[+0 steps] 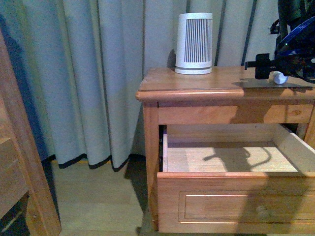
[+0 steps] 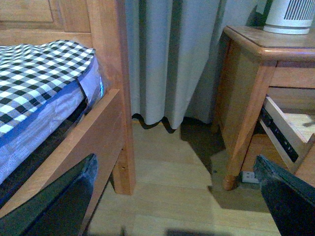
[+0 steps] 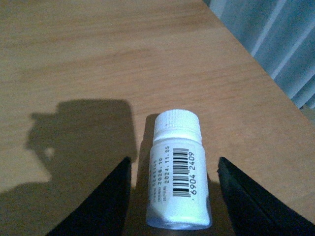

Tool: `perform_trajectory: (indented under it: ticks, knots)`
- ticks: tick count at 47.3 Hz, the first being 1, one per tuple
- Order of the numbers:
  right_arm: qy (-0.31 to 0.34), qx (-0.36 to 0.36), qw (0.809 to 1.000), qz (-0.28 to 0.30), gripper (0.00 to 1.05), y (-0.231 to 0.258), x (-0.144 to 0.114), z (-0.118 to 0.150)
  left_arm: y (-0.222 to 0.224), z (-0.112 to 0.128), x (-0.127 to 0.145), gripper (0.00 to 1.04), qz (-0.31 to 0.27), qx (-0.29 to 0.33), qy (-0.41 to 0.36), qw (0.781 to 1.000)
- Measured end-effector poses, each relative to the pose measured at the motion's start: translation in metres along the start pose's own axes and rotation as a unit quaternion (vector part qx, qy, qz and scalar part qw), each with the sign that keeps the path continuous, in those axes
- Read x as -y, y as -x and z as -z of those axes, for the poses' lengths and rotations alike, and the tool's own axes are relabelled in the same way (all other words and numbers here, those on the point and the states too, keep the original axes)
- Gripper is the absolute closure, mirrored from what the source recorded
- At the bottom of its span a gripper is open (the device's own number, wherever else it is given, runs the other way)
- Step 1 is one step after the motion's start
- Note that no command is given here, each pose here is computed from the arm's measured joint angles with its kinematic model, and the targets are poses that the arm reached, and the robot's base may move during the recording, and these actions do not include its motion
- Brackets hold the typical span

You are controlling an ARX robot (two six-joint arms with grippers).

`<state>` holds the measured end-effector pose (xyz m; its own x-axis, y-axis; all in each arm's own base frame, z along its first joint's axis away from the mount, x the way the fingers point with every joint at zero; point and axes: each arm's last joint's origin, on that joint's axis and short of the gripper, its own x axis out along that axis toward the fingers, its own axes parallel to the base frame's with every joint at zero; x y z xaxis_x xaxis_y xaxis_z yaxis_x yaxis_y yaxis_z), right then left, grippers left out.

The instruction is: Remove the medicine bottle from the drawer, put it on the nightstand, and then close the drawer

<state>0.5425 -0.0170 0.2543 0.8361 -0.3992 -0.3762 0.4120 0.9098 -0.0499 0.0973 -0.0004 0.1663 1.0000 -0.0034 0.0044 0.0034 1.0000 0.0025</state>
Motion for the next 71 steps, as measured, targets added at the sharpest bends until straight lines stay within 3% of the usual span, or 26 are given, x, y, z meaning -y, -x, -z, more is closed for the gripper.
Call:
perform_trajectory:
  ticks: [12,18,22,25,32,45,49,58,71]
  knots:
    - [-0.025,0.075,0.997,-0.002,0.06,0.032,0.009,-0.015,0.0,0.0,0.0,0.07,0.0,0.0,0.0,1.0]
    - [-0.055,0.154,0.986,-0.014,0.07,0.1,0.03,-0.043,0.0,0.0,0.0,0.07,0.0,0.0,0.0,1.0]
    - [-0.069,0.181,0.981,-0.025,0.07,0.162,0.053,-0.046,0.0,0.0,0.0,0.07,0.0,0.0,0.0,1.0]
    - [-0.075,0.184,0.979,-0.043,0.07,0.201,0.068,-0.028,0.0,0.0,0.0,0.07,0.0,0.0,0.0,1.0]
    - [-0.059,0.142,0.984,-0.089,0.07,0.245,0.085,0.047,0.0,0.0,0.0,0.07,0.0,0.0,0.0,1.0]
    - [-0.015,-0.023,0.992,-0.124,0.07,0.269,0.096,0.188,0.0,0.0,0.0,0.07,0.0,0.0,0.0,1.0]
    - [-0.008,-0.059,0.991,-0.122,0.07,0.266,0.097,0.216,0.0,0.0,0.0,0.07,0.0,0.0,0.0,1.0]
    - [-0.006,-0.073,0.992,-0.107,0.07,0.24,0.093,0.241,0.0,0.0,0.0,0.07,0.0,0.0,0.0,1.0]
    - [0.016,-0.051,0.994,-0.095,0.07,0.19,0.071,0.243,0.0,0.0,0.0,0.07,0.0,0.0,0.0,1.0]
